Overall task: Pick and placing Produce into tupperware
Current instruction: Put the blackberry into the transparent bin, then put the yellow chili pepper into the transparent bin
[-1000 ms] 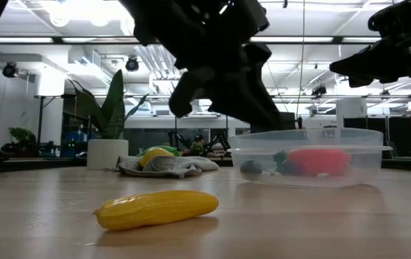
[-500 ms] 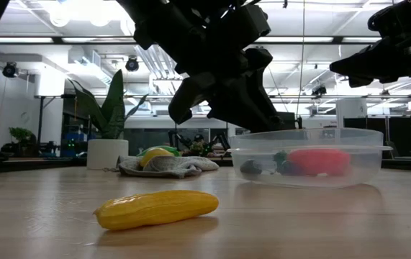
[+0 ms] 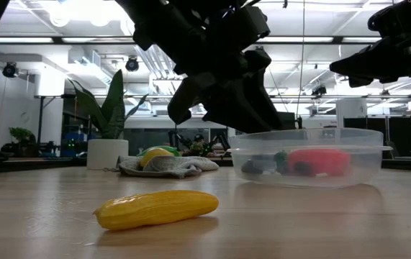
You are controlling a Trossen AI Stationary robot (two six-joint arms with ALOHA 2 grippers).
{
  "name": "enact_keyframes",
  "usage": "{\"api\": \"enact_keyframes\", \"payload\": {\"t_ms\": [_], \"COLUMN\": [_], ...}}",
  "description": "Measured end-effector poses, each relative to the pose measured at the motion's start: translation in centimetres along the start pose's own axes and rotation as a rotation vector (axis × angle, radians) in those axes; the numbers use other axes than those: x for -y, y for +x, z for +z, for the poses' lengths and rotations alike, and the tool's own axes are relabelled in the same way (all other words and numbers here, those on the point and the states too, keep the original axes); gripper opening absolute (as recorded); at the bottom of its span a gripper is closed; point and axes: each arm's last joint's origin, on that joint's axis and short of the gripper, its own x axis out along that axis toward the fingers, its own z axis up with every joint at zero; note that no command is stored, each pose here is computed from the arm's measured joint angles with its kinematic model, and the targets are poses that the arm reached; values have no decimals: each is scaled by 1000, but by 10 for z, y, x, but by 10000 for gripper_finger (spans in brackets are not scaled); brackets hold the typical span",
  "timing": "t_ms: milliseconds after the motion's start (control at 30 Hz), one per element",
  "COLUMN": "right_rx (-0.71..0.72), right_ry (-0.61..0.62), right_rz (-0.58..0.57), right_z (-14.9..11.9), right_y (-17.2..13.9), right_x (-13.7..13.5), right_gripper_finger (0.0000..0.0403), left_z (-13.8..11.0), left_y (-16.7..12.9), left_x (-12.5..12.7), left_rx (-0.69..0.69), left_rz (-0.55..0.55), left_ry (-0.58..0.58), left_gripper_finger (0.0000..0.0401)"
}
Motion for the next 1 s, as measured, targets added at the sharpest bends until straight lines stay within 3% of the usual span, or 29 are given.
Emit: {"api": "enact_keyframes", "payload": {"t_ms": [300,433,567,733,833,1000], "right_rx": [0,-1,-3,-5,-6,-8], "right_ry": [0,0,-1,-1,16,43], "right_rz": [0,0,0,1,1,1], "right_z": [0,0,0,0,-1,-1], "right_y": [0,0,0,0,0,0], "right_x": [0,0,0,0,0,0], "right_gripper_finger": [9,9,9,9,9,9], "left_z": [17,26,30,42,47,49], "left_y": [-17,-42,-71,-98,-108,-112], "left_x": [4,13,29,47,56,63], "left_rx": [31,-53,-169,-190,-195,-206], "left_rz": [26,34,23,0,-11,-14], "left_ry": [5,-39,-134,-304,-423,-522], "left_gripper_finger": [172,172,173,173,173,173]}}
